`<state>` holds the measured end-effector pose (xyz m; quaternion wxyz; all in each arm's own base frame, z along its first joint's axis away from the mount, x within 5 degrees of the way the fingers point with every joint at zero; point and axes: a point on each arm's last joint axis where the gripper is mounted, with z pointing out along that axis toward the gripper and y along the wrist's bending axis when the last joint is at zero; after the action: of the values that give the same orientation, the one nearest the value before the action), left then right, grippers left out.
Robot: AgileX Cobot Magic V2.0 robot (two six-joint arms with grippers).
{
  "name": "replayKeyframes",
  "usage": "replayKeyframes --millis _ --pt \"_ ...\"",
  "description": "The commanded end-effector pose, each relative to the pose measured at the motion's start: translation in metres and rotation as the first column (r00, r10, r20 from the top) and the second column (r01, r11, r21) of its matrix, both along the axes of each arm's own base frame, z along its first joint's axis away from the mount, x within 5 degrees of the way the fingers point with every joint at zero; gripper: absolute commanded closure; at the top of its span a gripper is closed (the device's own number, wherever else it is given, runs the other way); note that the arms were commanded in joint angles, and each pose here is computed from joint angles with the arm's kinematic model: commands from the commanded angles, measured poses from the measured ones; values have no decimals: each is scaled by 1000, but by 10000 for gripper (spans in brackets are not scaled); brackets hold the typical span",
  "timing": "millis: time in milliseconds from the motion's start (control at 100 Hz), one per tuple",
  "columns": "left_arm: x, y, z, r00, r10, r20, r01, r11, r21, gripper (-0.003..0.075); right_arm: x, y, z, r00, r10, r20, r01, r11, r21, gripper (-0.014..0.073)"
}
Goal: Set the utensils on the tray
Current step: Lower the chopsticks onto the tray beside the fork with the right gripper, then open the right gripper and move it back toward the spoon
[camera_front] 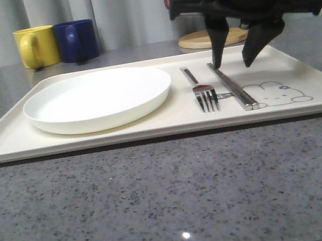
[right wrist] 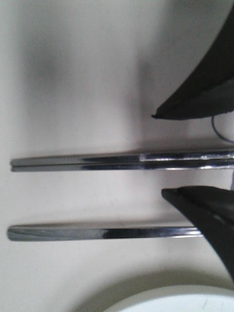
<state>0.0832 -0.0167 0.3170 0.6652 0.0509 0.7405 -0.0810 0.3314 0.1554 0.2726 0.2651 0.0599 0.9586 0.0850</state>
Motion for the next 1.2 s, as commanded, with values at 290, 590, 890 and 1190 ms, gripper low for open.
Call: replayKeyframes --millis 290,590,890,1190 --pt "0 3 15 995 31 91 -29 999 -22 738 -13 -105 74 988 -44 147 65 988 -142 251" --pt "0 3 15 995 31 91 -29 999 -22 738 -11 -179 68 996 -42 82 55 986 -160 251" --pt "0 3 15 995 31 91 -29 999 -22 738 -1 -226 43 996 -88 17 89 986 -137 251" --pt "0 3 15 995 31 91 -29 999 -22 738 15 -231 14 996 -78 -51 70 988 -138 251"
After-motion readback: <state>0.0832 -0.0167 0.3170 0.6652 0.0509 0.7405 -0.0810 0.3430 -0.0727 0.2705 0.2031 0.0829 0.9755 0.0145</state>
